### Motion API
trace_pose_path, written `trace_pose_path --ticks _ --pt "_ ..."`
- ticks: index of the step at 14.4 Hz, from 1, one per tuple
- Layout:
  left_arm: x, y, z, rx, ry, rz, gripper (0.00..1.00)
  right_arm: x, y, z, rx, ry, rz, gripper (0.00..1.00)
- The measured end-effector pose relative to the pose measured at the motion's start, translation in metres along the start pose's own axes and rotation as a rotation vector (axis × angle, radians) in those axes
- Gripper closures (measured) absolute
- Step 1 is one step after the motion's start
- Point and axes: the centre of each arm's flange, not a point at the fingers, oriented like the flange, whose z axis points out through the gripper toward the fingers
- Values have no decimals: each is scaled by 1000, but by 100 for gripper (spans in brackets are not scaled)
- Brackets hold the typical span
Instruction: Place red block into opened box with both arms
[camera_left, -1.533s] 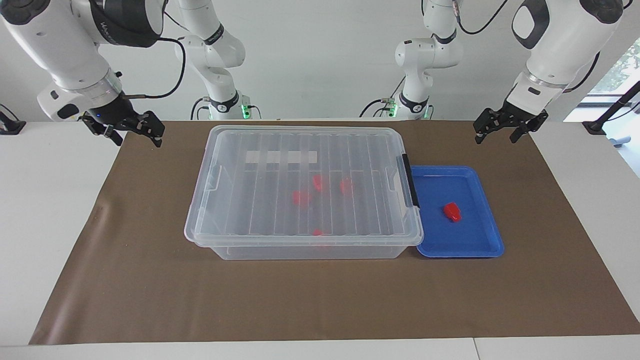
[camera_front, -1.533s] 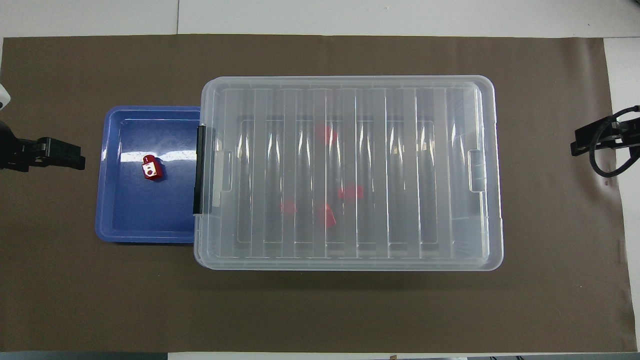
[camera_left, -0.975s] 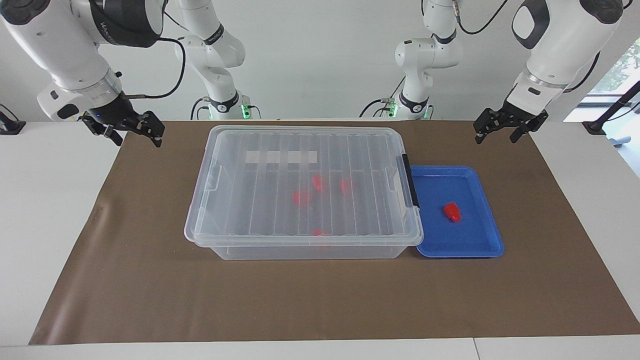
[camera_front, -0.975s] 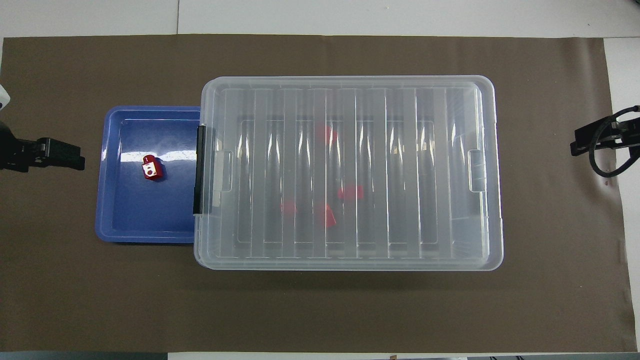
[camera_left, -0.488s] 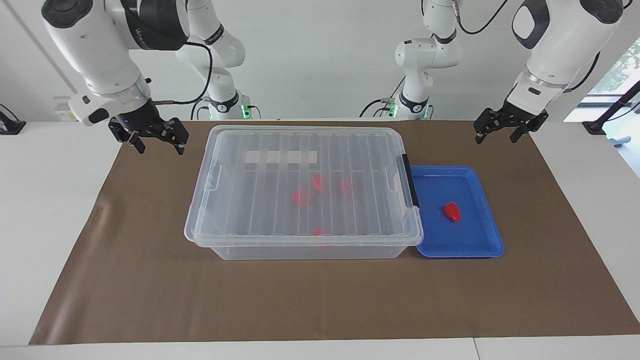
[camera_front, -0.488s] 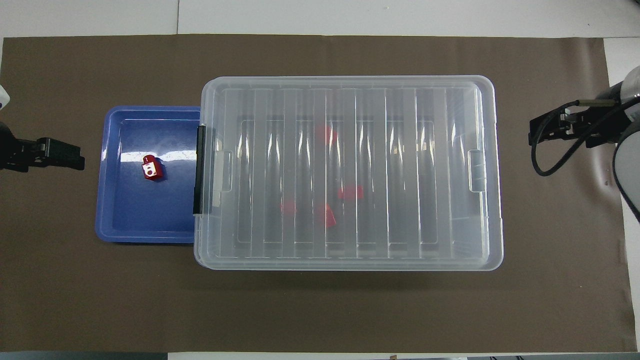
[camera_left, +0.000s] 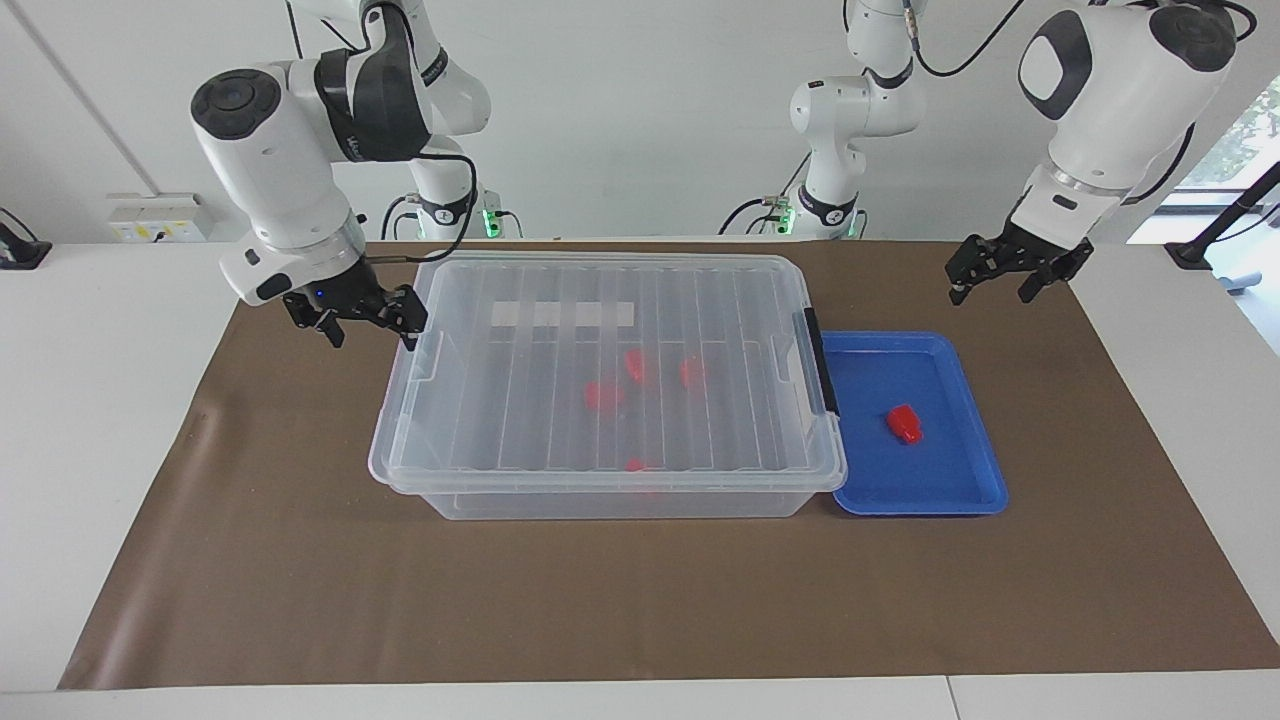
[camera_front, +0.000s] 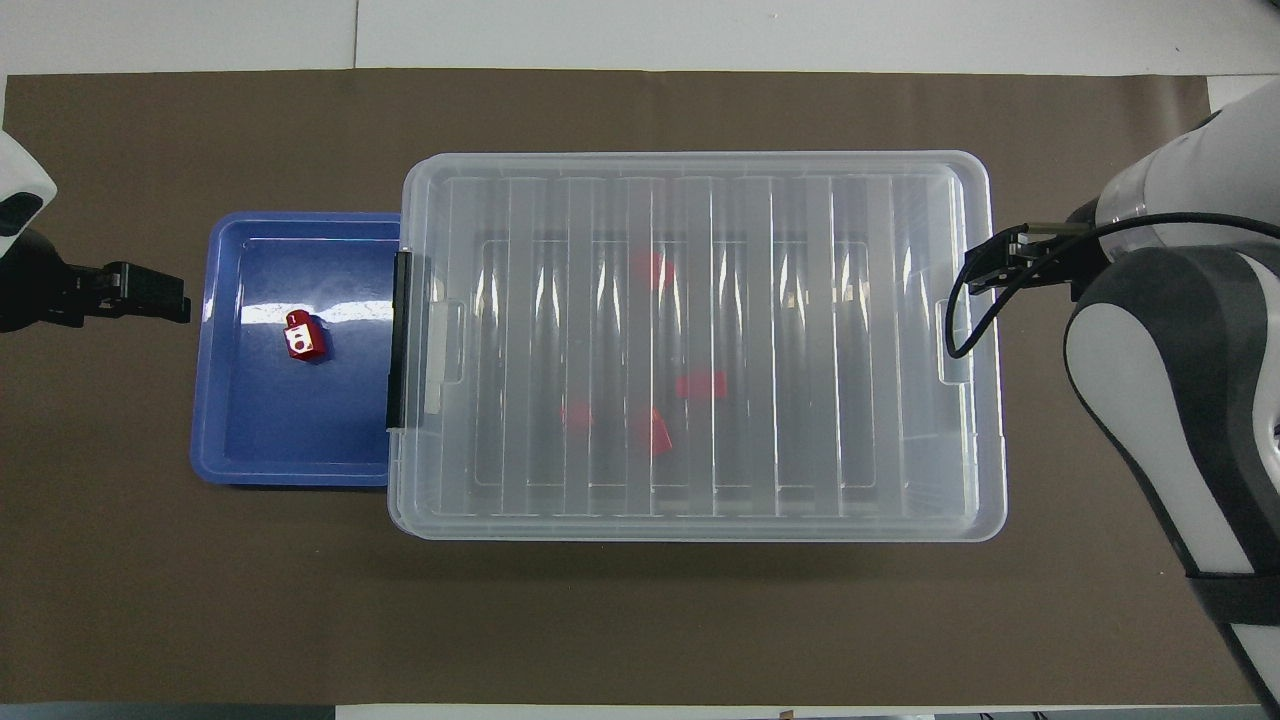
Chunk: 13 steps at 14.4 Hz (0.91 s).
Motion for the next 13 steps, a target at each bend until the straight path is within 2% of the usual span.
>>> trace_pose_path --ticks 3,8,13 --pt "10 -1 47 0 16 -1 0 -2 -5 15 0 -3 2 0" --pt "16 1 129 -1 37 -32 0 -8 -2 41 -8 -46 3 0" --pt "6 8 218 -7 64 -110 0 -11 11 60 -14 -74 -9 0"
